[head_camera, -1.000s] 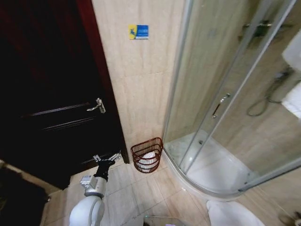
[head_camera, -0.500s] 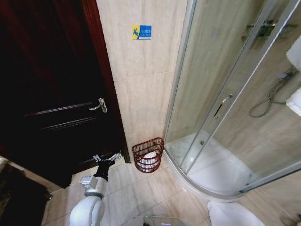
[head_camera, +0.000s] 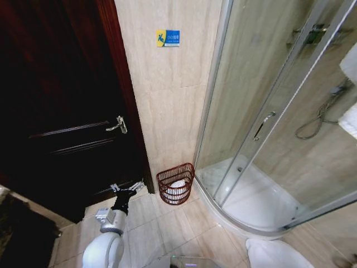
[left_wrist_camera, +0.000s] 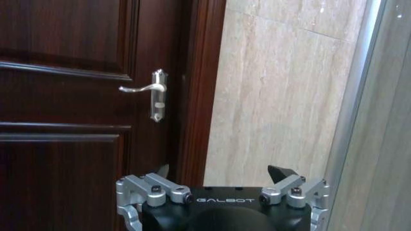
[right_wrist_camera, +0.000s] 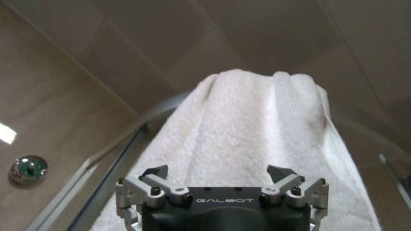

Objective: Discard the used towel into the hamper.

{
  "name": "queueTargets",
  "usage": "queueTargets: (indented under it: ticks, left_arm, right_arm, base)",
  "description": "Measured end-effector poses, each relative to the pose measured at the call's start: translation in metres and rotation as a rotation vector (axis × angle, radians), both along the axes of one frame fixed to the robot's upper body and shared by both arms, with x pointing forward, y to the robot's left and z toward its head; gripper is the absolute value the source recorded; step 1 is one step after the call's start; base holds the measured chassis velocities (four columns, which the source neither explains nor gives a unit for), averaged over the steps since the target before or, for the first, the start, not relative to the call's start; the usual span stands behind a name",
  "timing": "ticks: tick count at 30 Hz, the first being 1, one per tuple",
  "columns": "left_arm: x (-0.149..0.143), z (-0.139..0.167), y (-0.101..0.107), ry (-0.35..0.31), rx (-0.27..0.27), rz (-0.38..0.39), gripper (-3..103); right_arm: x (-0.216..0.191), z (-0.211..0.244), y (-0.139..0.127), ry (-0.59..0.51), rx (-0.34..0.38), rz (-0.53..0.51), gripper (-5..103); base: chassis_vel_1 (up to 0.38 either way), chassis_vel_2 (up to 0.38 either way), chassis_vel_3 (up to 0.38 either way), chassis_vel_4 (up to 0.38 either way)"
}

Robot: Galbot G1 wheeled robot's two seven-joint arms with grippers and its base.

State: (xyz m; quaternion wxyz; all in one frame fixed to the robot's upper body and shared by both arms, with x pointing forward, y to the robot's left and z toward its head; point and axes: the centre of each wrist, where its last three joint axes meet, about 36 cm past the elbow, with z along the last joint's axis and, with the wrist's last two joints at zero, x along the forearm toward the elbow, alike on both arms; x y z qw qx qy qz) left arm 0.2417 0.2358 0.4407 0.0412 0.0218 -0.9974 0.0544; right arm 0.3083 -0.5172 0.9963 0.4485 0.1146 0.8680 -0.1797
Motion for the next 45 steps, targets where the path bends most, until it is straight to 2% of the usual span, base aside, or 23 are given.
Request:
queueTargets:
  ticks: [13, 15, 18, 25, 30, 32, 35, 37, 38, 39, 41, 44, 45]
  left_arm:
    - [0.0, 0.0, 0.0, 0.0, 0.0, 0.0, 100]
    - [0.0, 0.0, 0.0, 0.0, 0.0, 0.0, 100]
    - [0.0, 0.0, 0.0, 0.0, 0.0, 0.0, 100]
    - [0.0, 0.0, 0.0, 0.0, 0.0, 0.0, 100]
    - [0.0, 0.0, 0.0, 0.0, 0.0, 0.0, 100]
    - [0.0, 0.0, 0.0, 0.0, 0.0, 0.0, 100]
    - [0.0, 0.0, 0.0, 0.0, 0.0, 0.0, 100]
    - [0.0, 0.0, 0.0, 0.0, 0.0, 0.0, 100]
    - [0.0, 0.0, 0.0, 0.0, 0.0, 0.0, 100]
    - [0.0, 0.0, 0.0, 0.0, 0.0, 0.0, 100]
    - [0.0, 0.0, 0.0, 0.0, 0.0, 0.0, 100]
    - [0.0, 0.0, 0.0, 0.0, 0.0, 0.0, 100]
    - [0.0, 0.0, 0.0, 0.0, 0.0, 0.0, 100]
  right_arm:
    - [0.017, 0.003, -0.024, 0.074, 0.016, -0.045, 100]
    - [0.025, -0.024, -0.039, 0.084, 0.045, -0.053, 100]
    - [0.034, -0.045, -0.049, 0.09, 0.067, -0.064, 100]
    - [0.039, -0.064, -0.045, 0.08, 0.109, -0.059, 100]
    - [0.034, -0.053, -0.031, 0.073, 0.08, -0.048, 101]
    - [0.033, -0.047, -0.029, 0.073, 0.067, -0.049, 98]
    - [0.031, -0.038, -0.029, 0.079, 0.047, -0.051, 85]
    - [0.031, -0.037, -0.029, 0.084, 0.046, -0.047, 85]
    - [0.031, -0.037, -0.029, 0.088, 0.046, -0.043, 79]
    - [0.031, -0.038, -0.028, 0.089, 0.047, -0.038, 68]
    - [0.031, -0.039, -0.027, 0.091, 0.048, -0.035, 68]
    - [0.031, -0.041, -0.026, 0.093, 0.047, -0.027, 51]
    - [0.031, -0.041, -0.026, 0.093, 0.047, -0.027, 51]
  base:
    - [0.0, 0.0, 0.0, 0.0]
    - [0.0, 0.0, 0.0, 0.0]
    - [0.0, 0.0, 0.0, 0.0]
    - [0.0, 0.0, 0.0, 0.0]
    - [0.0, 0.0, 0.0, 0.0]
    - [0.0, 0.0, 0.0, 0.0]
    - [0.0, 0.0, 0.0, 0.0]
    - [0.0, 0.0, 0.0, 0.0]
    - [0.0, 0.0, 0.0, 0.0]
    - [0.0, 0.0, 0.0, 0.0]
    - [0.0, 0.0, 0.0, 0.0]
    - [0.0, 0.0, 0.0, 0.0]
    - [0.0, 0.0, 0.0, 0.0]
